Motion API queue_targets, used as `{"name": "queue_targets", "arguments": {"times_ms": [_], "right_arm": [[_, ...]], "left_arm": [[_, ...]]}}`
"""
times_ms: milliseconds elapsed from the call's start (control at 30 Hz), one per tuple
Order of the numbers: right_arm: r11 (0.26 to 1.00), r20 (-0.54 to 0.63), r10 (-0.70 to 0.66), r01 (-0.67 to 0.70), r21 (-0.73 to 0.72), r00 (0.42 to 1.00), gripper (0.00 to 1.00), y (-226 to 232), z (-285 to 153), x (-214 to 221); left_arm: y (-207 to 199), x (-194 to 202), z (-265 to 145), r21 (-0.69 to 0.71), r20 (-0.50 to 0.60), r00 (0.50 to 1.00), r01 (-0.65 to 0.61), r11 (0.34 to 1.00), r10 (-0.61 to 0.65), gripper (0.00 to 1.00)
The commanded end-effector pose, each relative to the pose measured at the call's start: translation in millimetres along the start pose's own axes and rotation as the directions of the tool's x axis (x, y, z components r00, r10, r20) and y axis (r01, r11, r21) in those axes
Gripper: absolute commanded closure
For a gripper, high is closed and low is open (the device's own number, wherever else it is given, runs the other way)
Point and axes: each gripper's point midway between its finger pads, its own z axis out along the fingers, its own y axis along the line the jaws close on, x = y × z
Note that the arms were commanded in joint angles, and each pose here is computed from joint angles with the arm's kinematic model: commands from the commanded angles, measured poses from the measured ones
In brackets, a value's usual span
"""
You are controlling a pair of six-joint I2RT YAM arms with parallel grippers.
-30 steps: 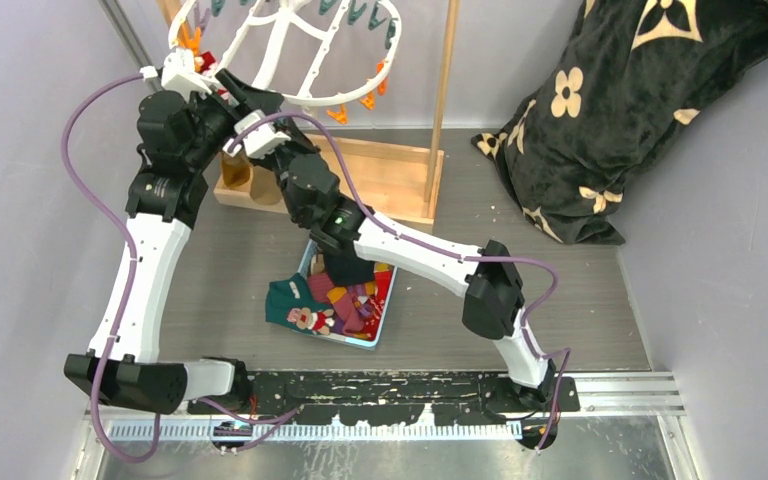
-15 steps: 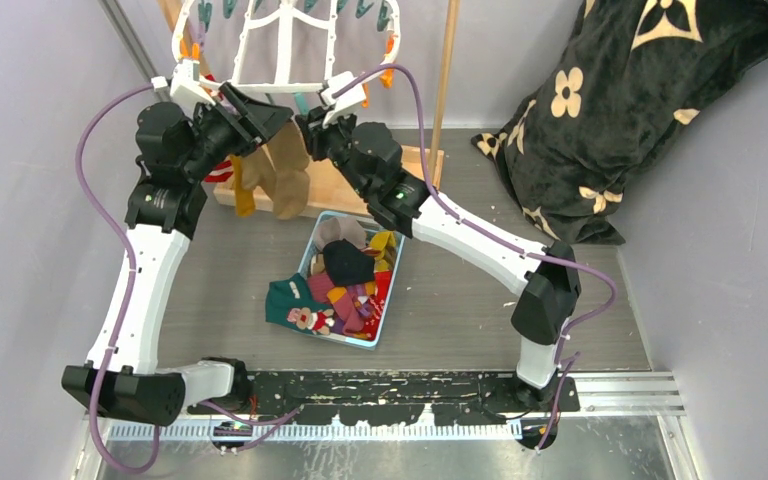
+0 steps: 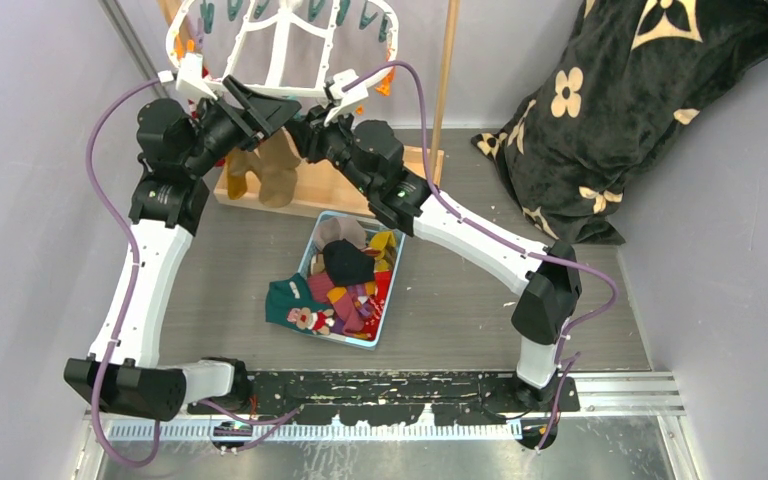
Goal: Clip the socks to the hanger
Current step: Open the clamp at the hanger.
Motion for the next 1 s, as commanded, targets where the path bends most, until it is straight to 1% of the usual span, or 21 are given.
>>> {"name": "queue_targets", "arguments": {"times_ms": [0,133,433,500,600,633,700,733,767,800,900,933,967], "right_arm": [[0.990,0.106,0.103,-0.091,-0.108,0.989,0.99,28,-4,-55],[0.987,0.099,0.121,-0.109,-0.119,0.988,0.99,31,-3,-51],[0.985,0.078,0.119,-0.108,-0.135,0.990,0.99,34,-1,-47],[0.985,0.073,0.115,-0.104,-0.136,0.991,0.99,34,-2,-47],[0.985,0.069,0.111,-0.100,-0.138,0.991,0.98,34,-3,-46],[0.985,0.068,0.111,-0.101,-0.138,0.992,0.97,34,-3,-45],[0.985,0.067,0.111,-0.101,-0.138,0.992,0.97,34,-2,-45],[0.985,0.066,0.111,-0.101,-0.139,0.992,0.97,35,-2,-45],[0.985,0.066,0.112,-0.102,-0.140,0.991,0.96,35,-2,-45],[0.985,0.066,0.114,-0.104,-0.141,0.991,0.93,35,-2,-45],[0.985,0.063,0.115,-0.105,-0.140,0.991,0.80,35,-3,-46],[0.986,0.061,0.110,-0.101,-0.135,0.992,0.74,34,-4,-46],[0.987,0.064,0.105,-0.097,-0.127,0.992,0.66,32,-7,-47]], "left_arm": [[-21,-18,2,0.076,0.051,0.998,-0.050,0.996,0.047,0.34],[-19,-17,7,0.086,0.044,0.998,-0.042,0.995,0.039,0.41],[-19,-24,17,0.093,0.056,0.997,-0.061,0.994,0.056,0.67],[-18,-26,18,0.094,0.061,0.996,-0.064,0.994,0.058,0.70],[-17,-25,19,0.091,0.059,0.996,-0.065,0.994,0.060,0.70],[-16,-25,19,0.089,0.060,0.996,-0.064,0.994,0.059,0.69],[-15,-25,19,0.088,0.059,0.997,-0.058,0.994,0.053,0.61],[-16,-25,20,0.090,0.058,0.997,-0.057,0.994,0.052,0.62],[-16,-25,20,0.091,0.058,0.997,-0.057,0.994,0.052,0.66],[-15,-25,20,0.090,0.061,0.997,-0.058,0.994,0.052,0.72],[-13,-28,19,0.073,0.080,0.995,-0.073,0.995,0.067,0.90],[-12,-29,18,0.064,0.089,0.993,-0.077,0.995,0.071,0.96],[-11,-31,17,0.056,0.097,0.992,-0.082,0.995,0.076,0.99]]}}
